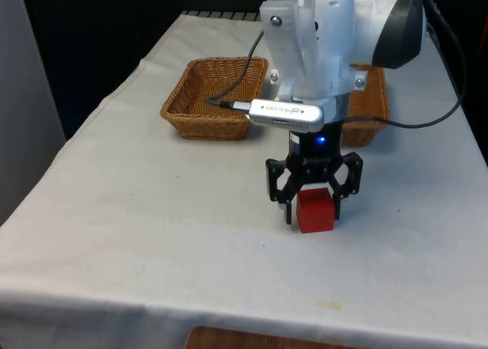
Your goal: Pick up the red cube and place it into the right basket.
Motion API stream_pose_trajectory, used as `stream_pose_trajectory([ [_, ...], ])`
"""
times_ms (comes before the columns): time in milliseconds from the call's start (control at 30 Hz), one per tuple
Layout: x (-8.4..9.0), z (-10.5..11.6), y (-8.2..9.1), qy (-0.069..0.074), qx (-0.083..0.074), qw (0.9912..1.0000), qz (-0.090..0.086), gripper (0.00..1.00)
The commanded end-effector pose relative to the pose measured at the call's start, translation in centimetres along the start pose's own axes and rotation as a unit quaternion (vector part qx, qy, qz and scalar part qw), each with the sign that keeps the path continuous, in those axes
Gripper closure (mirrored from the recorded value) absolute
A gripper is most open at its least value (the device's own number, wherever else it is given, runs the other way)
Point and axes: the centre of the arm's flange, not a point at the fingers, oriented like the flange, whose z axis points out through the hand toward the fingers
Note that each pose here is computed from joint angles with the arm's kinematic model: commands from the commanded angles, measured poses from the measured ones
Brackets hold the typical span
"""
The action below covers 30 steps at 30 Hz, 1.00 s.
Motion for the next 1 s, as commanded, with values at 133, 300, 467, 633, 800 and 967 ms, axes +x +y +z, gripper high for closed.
stream_pose_trajectory([
  [133, 0.1, 0.2, 0.1, 0.006, 0.003, 0.99998, 0.000, 0.97],
  [300, 0.0, 0.3, 0.0, 0.006, 0.003, 0.99998, 0.000, 0.97],
  [467, 0.1, -0.4, 0.1, 0.005, 0.002, 0.99998, 0.001, 0.97],
  [633, 0.0, -2.0, 0.3, 0.004, 0.003, 0.99998, 0.003, 0.97],
  [800, -0.7, -3.7, 0.5, 0.004, 0.005, 0.99996, 0.005, 0.97],
  [967, -1.8, -6.0, 0.7, 0.005, 0.010, 0.99991, 0.007, 0.97],
])
